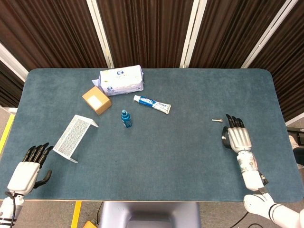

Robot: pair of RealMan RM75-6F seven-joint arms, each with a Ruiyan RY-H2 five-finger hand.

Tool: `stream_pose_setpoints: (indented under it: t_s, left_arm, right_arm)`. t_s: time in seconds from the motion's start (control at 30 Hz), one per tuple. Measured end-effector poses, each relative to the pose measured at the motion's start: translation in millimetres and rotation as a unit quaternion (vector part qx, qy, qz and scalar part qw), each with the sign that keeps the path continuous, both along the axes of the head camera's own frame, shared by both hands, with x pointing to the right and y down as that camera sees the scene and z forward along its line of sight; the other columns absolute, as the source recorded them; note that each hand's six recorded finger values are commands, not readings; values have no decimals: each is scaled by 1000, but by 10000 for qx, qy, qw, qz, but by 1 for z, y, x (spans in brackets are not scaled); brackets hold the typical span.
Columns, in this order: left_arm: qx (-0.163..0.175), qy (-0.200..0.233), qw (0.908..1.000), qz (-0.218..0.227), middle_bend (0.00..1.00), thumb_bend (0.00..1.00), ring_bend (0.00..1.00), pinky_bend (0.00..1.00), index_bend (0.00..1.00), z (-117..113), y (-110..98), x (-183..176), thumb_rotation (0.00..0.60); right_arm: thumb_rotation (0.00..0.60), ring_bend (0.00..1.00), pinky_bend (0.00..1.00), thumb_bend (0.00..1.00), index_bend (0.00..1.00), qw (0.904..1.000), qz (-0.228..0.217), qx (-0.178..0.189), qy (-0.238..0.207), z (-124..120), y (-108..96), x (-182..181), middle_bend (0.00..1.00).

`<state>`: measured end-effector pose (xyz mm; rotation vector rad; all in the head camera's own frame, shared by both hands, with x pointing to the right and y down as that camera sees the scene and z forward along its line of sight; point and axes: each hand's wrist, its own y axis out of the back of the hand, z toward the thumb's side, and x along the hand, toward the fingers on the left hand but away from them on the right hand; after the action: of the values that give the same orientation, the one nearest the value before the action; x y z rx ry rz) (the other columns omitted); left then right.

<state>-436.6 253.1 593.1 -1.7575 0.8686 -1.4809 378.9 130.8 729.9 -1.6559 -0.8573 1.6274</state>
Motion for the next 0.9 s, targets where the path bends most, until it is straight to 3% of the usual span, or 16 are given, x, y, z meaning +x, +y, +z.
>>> stream_pose_setpoints:
  t_s: [0.4,0.9]
  left_arm:
    - [-26,-10,10000,15,0,456,0,36,0,1,0,1,600]
    - [-84,-32,10000,12,0,456,0,35,0,3,0,1,600]
  right_arm:
    - [600,25,208,464,678,9953,754,5,-607,5,3,17,137]
    - [600,25,209,464,581,9946,826,25,-624,4,2,22,141]
